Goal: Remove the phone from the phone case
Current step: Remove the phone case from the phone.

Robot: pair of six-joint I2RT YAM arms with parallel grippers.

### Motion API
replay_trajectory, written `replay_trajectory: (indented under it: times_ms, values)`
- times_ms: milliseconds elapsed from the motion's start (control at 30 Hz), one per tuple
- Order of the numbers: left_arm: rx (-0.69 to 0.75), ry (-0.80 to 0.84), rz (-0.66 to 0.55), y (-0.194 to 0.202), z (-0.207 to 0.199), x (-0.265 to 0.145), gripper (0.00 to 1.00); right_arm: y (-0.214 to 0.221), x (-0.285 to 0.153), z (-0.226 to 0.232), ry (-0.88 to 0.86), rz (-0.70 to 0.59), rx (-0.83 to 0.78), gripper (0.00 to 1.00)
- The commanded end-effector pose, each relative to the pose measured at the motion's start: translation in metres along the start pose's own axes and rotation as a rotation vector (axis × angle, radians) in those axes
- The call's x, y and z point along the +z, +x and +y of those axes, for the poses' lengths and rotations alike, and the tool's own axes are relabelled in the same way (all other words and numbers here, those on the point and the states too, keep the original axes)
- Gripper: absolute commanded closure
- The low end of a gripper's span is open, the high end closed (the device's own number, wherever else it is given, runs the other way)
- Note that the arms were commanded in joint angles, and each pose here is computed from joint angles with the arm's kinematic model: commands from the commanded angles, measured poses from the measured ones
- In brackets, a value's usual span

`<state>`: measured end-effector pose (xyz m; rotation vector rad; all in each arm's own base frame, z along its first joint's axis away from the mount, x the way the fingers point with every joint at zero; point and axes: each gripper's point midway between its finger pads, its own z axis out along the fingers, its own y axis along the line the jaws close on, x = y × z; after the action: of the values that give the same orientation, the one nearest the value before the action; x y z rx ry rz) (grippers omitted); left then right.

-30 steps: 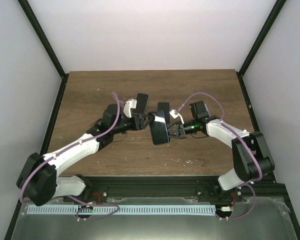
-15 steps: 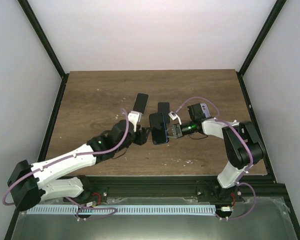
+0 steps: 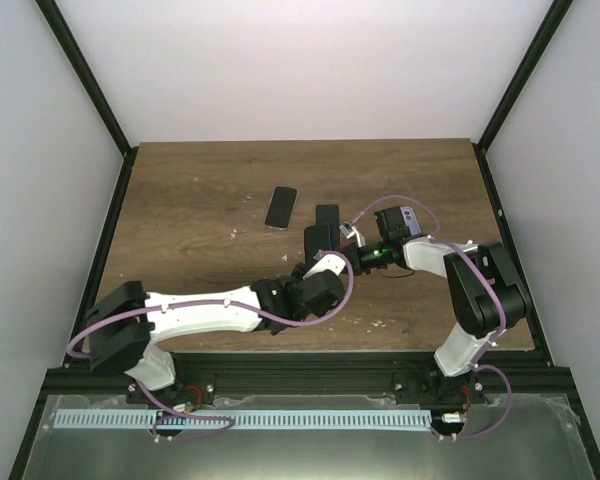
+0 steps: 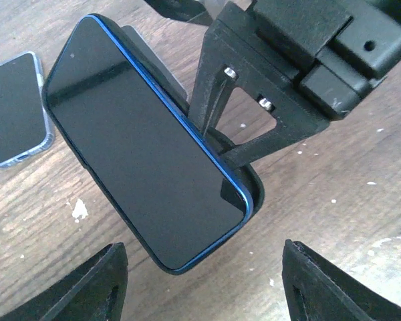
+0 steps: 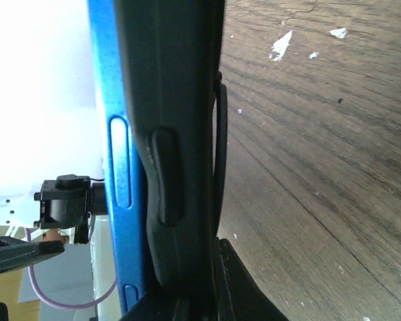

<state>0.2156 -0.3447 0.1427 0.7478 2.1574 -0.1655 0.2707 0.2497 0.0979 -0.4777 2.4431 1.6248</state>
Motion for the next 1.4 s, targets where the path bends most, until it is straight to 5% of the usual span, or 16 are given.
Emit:
replay_trajectory:
  times_ms: [0,833,1067,1367]
  values:
    - [0.08,-0.107,0.013,-0.003,0.008,0.009,0.35,-0.014,0.001,0.006,0.006,-0.024,-0.012,0.99]
    - [0.345,-0.399,0.08,-0.002,0.023,0.048,0.48,-0.008,0.004,0.015,-0.089,0.024,0.042,0.99]
    - [0.387,-0.434,0.064,-0.006,0.023,0.043,0.61,-0.007,0.006,0.015,-0.109,0.036,0.064,0.99]
    - [0.368,-0.435,0.016,-0.021,0.02,0.029,0.95,-0.007,0.007,0.012,-0.101,0.037,0.068,0.99]
